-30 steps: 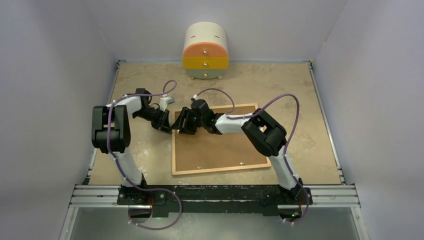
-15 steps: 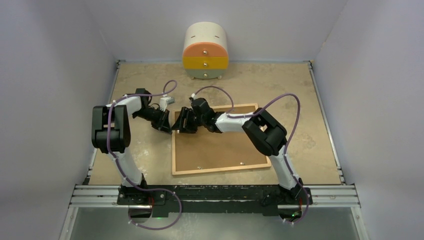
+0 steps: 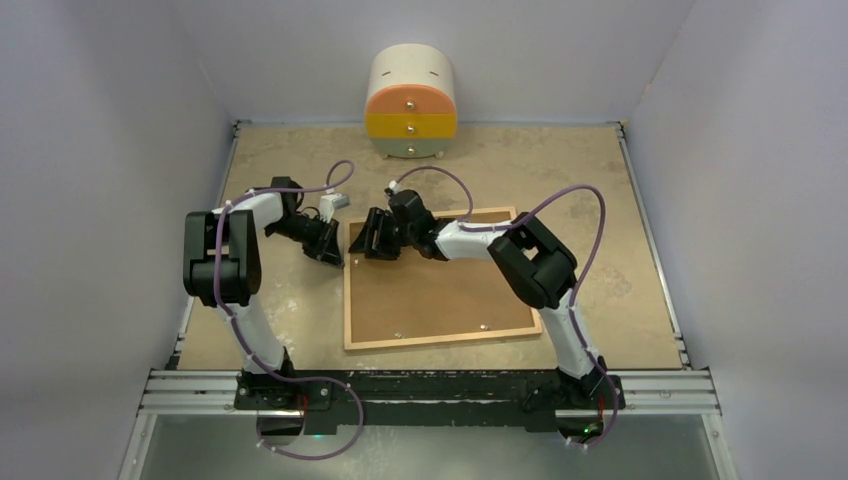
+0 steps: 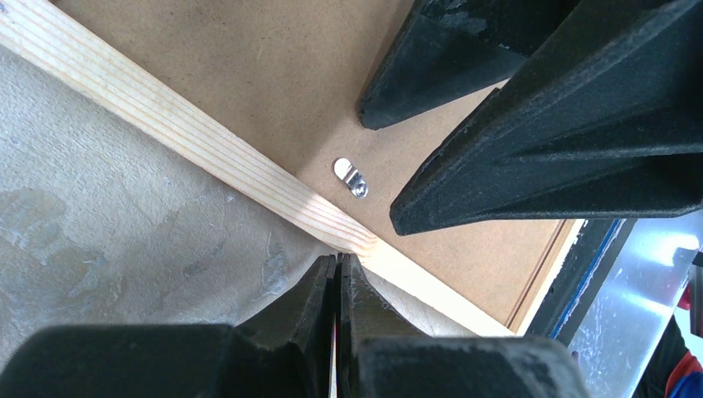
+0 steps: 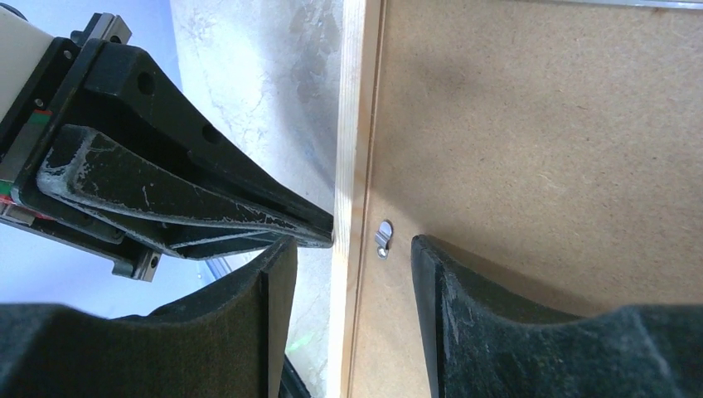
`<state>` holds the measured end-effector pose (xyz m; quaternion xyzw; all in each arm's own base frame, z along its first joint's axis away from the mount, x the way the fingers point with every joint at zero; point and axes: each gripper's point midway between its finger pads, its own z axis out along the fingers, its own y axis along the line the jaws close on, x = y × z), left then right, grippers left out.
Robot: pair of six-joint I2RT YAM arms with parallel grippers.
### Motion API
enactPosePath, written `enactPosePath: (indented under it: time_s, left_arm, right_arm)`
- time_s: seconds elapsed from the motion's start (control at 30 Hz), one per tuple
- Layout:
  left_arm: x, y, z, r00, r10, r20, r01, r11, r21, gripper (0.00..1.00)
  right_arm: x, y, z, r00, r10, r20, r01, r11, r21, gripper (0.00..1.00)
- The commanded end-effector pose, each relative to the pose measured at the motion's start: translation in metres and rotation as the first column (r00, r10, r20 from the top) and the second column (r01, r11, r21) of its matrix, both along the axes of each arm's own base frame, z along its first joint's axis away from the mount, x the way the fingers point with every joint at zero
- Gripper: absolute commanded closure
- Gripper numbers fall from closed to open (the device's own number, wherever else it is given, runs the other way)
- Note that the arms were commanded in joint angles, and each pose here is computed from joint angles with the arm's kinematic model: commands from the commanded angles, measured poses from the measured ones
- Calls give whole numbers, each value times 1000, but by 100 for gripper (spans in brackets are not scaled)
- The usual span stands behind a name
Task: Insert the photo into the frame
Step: Install the photo frame at the center of the board.
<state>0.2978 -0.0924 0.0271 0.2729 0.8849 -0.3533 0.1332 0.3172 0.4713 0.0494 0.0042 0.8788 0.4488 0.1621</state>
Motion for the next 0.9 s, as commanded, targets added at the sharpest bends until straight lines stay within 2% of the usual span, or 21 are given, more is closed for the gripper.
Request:
enactPosePath:
  time_s: [0.0, 0.87]
  left_arm:
    - [0, 7, -20, 998, -53, 40, 50, 996, 74, 97]
    - [1, 9, -22, 998, -53, 44, 49, 995, 86, 98]
  right_arm:
    - [-3, 9, -4, 1000, 21, -2, -21, 1000, 2, 44]
    - [-20, 36, 5, 994, 90, -63, -86, 994, 62, 46]
